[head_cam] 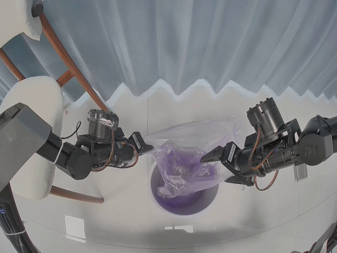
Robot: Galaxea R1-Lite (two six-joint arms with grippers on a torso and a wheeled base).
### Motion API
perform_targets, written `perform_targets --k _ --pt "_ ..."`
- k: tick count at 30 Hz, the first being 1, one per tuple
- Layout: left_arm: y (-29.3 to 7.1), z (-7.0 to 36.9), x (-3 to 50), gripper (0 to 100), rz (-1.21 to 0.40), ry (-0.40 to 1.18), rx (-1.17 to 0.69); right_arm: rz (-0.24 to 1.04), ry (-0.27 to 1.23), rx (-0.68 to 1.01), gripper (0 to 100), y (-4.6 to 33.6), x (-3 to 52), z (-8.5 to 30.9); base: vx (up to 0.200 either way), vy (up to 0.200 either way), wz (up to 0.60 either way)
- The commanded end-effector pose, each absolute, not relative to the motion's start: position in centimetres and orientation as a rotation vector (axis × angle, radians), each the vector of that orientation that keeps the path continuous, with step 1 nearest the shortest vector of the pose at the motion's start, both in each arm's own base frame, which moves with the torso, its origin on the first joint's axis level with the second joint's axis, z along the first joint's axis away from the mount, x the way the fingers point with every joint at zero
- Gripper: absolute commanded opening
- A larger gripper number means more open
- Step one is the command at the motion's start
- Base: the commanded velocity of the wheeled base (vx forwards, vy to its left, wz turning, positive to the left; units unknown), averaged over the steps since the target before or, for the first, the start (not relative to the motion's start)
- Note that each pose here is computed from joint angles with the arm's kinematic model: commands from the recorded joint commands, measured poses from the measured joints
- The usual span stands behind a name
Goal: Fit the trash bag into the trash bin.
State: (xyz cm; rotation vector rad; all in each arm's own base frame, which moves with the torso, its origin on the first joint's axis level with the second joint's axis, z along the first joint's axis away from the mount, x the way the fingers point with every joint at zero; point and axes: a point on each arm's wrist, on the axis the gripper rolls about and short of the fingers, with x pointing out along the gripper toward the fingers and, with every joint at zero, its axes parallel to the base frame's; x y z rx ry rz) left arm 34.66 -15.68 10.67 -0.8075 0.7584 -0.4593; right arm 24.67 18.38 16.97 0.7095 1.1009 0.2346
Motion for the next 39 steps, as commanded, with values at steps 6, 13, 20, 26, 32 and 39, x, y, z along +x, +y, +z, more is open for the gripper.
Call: perform_targets --k 6,13,20,26,32,39 --pt "-14.6 9.9 34.5 0 -0.425 0.779 -0.805 0.210 1.180 0.619 0 20.2 21.8 14.5 0.000 0.000 0.00" --pt "-12.7 9.5 29.7 0 -0.393 0.876 -0.725 0.141 1.082 0.601 0 15.5 24.5 15.2 0.000 0.000 0.00" --pt "-12.6 10.8 25.1 0 -0.384 1.006 -0.691 0.081 1.017 0.552 0 10.5 28.7 14.8 0.000 0.000 0.00" --pt "-13.1 12.4 24.3 0 -0.366 1.060 -0.720 0.067 0.927 0.581 0 9.5 31.9 15.1 0.000 0.000 0.00" --pt "-13.8 13.6 27.9 0 -0.340 1.001 -0.817 0.103 0.877 0.586 0 10.4 33.3 15.1 0.000 0.000 0.00" --pt "-14.4 13.5 32.7 0 -0.321 0.942 -0.840 0.147 0.823 0.586 0 11.9 35.0 15.5 0.000 0.000 0.00"
